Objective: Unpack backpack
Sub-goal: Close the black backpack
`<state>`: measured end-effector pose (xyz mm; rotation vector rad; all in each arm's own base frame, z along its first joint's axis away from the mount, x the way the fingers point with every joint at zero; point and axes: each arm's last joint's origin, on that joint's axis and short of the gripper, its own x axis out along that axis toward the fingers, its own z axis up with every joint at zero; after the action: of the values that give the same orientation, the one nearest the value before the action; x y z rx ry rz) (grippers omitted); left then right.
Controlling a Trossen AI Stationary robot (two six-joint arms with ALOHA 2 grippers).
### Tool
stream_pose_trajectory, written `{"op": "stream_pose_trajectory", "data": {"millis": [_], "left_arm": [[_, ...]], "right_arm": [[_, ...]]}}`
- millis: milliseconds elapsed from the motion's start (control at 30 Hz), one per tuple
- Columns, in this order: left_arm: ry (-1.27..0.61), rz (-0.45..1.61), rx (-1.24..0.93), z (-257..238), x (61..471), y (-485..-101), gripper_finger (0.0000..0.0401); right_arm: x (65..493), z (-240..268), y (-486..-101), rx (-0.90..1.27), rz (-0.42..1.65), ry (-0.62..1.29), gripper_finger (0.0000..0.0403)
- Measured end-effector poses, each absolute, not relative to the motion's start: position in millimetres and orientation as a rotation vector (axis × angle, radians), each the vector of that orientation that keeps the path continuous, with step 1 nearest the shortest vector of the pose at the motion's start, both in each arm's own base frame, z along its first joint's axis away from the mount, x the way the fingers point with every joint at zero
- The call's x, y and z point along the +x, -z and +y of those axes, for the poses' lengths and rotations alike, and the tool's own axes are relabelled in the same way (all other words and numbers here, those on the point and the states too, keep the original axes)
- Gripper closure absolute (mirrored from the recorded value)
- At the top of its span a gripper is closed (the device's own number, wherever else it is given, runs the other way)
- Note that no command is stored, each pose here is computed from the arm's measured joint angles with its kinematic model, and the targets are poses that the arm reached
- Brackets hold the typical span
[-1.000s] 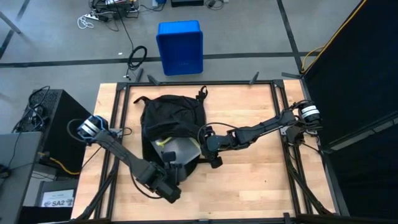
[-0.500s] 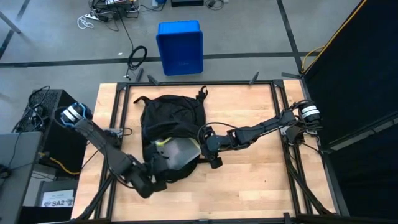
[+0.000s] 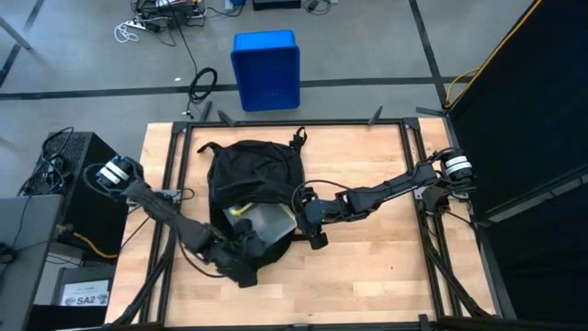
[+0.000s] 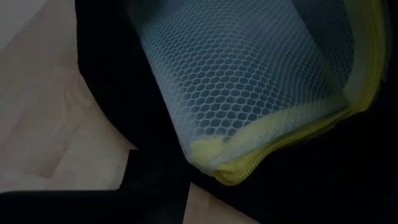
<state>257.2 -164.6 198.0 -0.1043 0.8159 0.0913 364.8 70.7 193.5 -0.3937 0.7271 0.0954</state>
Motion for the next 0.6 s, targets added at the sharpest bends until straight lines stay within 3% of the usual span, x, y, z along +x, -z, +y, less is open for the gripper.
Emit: {"op": "stream_pose_trajectory", "data": {"millis": [300,400,533,600], "left_arm": [[-0.075,0.905,-0.082,-157,274,-174,0.0198],[-0.011,0.900,-0.050,-159,277,-172,0.0257],[0.099,0.882,-0.038,-164,281,-172,0.0378],[0.137,0.876,-0.037,-166,282,-173,0.0391]], "right_arm": [[365,70,-193,-0.384,0.727,-0.090,0.0270],[364,74,-194,-0.389,0.724,-0.094,0.0268],[365,87,-200,-0.394,0.698,-0.124,0.0266],[366,95,-205,-0.398,0.680,-0.145,0.0268]]}}
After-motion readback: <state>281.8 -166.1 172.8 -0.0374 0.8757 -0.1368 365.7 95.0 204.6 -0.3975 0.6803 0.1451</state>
